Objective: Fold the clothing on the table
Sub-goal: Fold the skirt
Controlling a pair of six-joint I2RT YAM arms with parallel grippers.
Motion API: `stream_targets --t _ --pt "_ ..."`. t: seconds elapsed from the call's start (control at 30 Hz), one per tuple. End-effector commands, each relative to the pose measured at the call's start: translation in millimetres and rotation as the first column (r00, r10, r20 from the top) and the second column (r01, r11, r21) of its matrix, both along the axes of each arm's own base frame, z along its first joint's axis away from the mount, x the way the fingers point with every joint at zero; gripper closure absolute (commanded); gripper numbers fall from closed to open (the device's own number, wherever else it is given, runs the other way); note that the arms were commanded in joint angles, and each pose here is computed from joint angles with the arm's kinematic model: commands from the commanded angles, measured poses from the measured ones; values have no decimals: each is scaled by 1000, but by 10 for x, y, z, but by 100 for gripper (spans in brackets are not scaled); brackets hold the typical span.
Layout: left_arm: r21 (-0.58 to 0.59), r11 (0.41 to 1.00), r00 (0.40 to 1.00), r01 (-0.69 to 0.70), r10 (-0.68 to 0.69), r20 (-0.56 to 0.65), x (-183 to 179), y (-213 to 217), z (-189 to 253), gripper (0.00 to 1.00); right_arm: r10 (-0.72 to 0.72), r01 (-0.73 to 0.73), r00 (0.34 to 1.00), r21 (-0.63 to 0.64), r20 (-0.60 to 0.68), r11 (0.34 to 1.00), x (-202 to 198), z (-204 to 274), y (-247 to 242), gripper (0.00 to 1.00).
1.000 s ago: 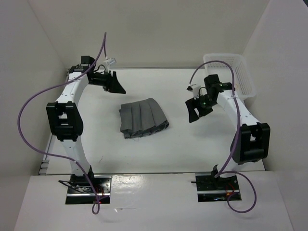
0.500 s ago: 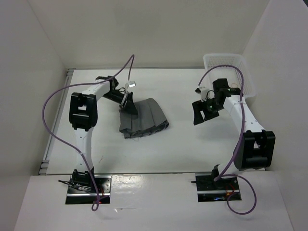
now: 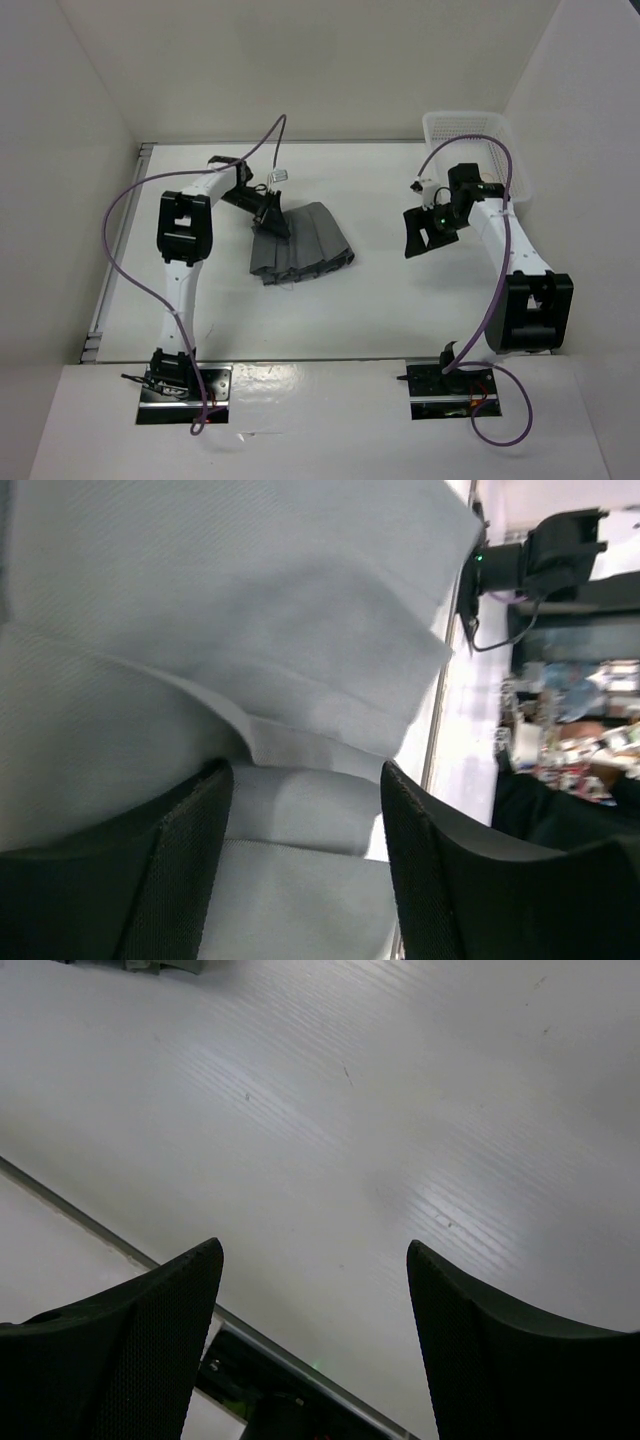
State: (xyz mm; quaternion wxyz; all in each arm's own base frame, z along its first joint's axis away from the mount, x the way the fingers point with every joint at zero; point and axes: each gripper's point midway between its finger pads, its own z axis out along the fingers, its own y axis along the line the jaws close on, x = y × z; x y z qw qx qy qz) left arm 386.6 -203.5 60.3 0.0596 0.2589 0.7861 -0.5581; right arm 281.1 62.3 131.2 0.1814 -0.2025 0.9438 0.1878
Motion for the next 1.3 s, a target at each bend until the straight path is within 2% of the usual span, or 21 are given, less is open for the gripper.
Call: stream_targets --t 0.0,0.13,0.17,0.2,0.27,0.3,0.37,0.4,0.43,0.53,0.57,0.63,0.67,0.7,0.77,0.83,0.93,0.97,1.03,1.07,1.27 --pt "-5 1000 966 19 -17 256 53 8 945 30 -15 14 997 19 78 1000 40 153 -53 21" --pt "48 994 890 -99 67 450 108 261 1883 20 -83 80 989 28 125 996 30 279 -237 21" --pt "51 989 848 -142 95 522 87 355 2206 17 -102 99 985 28 137 995 31 311 -289 21" --pt "53 980 844 -192 137 518 70 436 2347 8 -117 114 978 27 170 993 19 397 -335 21" --pt "42 955 803 -294 223 553 19 726 2655 3 -174 173 964 20 202 985 14 420 -479 21" --pt "46 937 806 -347 273 525 7 850 2656 0 -198 201 952 11 234 980 -8 505 -536 21" --pt "39 872 741 -487 390 547 9 1259 2766 0 -253 261 928 7 273 965 6 570 -684 21" --pt "53 835 728 -548 445 522 -9 1400 2718 0 -276 288 914 4 299 958 -20 642 -736 21" --pt "77 802 724 -592 487 489 8 1544 2420 0 -299 314 901 4 315 949 -23 655 -813 21" --pt "110 639 574 -762 587 571 -116 2038 2267 0 -336 358 863 11 378 934 -37 773 -896 20" --pt "140 603 560 -785 595 576 -327 2071 2094 0 -337 365 855 4 394 931 -44 774 -913 20" --pt "126 477 422 -870 585 692 -488 2284 2174 0 -358 392 814 23 458 920 -46 880 -918 20" --pt "121 440 382 -890 572 726 -560 2331 2152 0 -375 417 791 23 483 909 -50 904 -970 18" --pt "116 369 324 -922 574 752 -701 2440 2073 0 -376 427 758 30 532 904 -60 961 -979 17" --pt "132 334 315 -933 584 749 -815 2539 1982 0 -393 447 725 47 565 893 -75 1009 -986 16" --pt "139 266 279 -954 619 734 -978 2701 1853 0 -389 447 713 50 583 893 -100 1062 -977 16" --pt "104 230 218 -968 554 803 -1188 2752 1915 0 -406 475 673 59 619 878 -149 1142 -1004 13" --pt "109 237 224 -966 540 812 -1242 2728 1822 0 -418 494 650 65 635 867 -186 1199 -1032 8" --pt "55 207 154 -977 502 851 -1333 2739 1955 0 -412 492 632 70 657 868 -195 1265 -1029 5" --pt "44 197 138 -979 496 857 -1358 2750 1991 0 -415 505 597 80 686 859 -232 1331 -1039 1" --pt "63 182 150 -981 519 841 -1413 2801 1967 0 -404 515 545 87 735 853 -320 1445 -1045 1"
